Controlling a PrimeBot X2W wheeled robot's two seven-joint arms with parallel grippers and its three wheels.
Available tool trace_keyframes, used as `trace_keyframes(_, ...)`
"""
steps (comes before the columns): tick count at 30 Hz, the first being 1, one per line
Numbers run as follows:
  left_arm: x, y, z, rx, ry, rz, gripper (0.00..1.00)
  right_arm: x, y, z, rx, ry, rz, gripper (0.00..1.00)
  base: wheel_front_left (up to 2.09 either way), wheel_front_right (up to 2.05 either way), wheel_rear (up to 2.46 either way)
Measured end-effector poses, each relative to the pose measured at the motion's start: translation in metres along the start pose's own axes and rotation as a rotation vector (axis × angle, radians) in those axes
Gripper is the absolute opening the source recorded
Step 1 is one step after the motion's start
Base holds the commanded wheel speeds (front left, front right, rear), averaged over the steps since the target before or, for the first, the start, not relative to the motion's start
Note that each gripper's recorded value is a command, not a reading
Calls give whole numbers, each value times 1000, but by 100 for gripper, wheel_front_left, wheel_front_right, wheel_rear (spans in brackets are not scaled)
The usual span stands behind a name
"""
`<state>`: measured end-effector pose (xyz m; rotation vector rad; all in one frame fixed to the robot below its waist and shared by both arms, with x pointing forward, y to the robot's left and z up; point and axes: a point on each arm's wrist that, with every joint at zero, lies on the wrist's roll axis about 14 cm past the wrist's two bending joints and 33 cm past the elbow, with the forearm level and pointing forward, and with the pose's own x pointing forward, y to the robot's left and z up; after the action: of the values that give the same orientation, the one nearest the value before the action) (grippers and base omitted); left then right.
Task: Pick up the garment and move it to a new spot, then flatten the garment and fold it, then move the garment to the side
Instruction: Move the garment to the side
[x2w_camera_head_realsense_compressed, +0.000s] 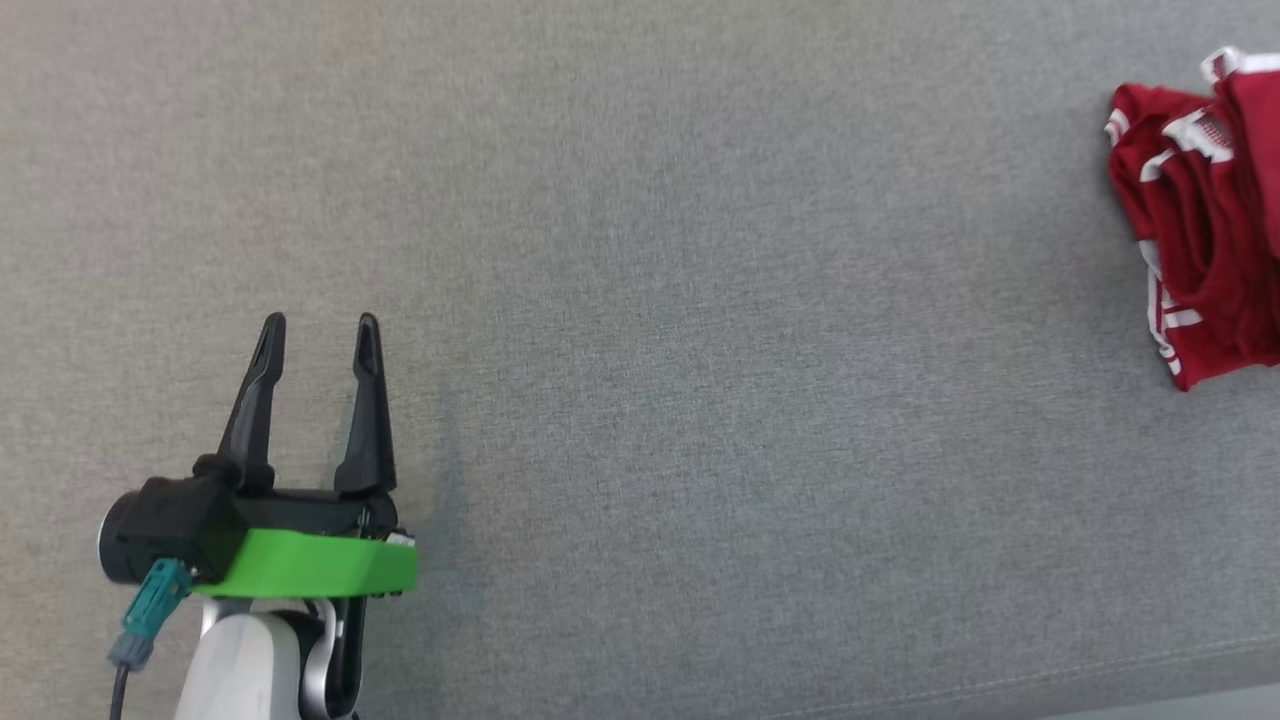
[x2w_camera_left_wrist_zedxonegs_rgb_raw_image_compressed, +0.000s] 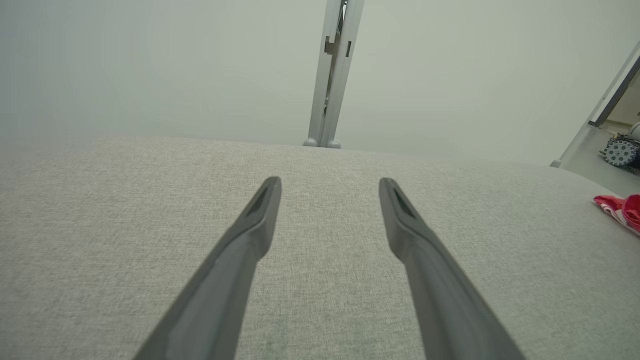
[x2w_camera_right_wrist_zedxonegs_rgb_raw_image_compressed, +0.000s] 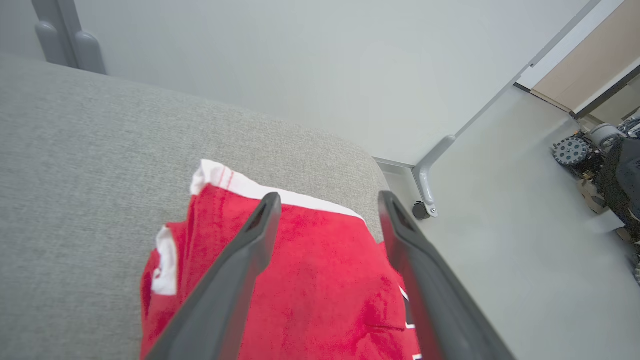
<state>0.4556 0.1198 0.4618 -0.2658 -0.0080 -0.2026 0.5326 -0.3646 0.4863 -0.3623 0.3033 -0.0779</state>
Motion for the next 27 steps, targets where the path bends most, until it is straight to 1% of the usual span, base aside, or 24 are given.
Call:
trace_keyframes(5,-15,-2,24,1,-50,7,100,-27,41,37,97,-194,70,100,0,0,0)
trace_keyframes(8,-26,-4,33,7,-67,14,100,-48,67,53,160,-275,115,100,0,0,0)
trace_keyframes(11,-36,-4,43,3,-87,34,100,-72,85,65,239,-341,141,100,0,0,0)
trace_keyframes(14,-47,-4,49,2,-97,45,100,-96,101,67,300,-373,162,100,0,0,0)
trace_keyframes(19,-62,1,55,15,-108,74,100,-131,125,58,368,-373,189,100,0,0,0)
trace_keyframes(22,-71,2,54,50,-98,84,100,-146,136,56,398,-374,197,100,0,0,0)
trace_keyframes(27,-82,5,56,62,-98,102,100,-164,147,49,439,-370,195,100,0,0,0)
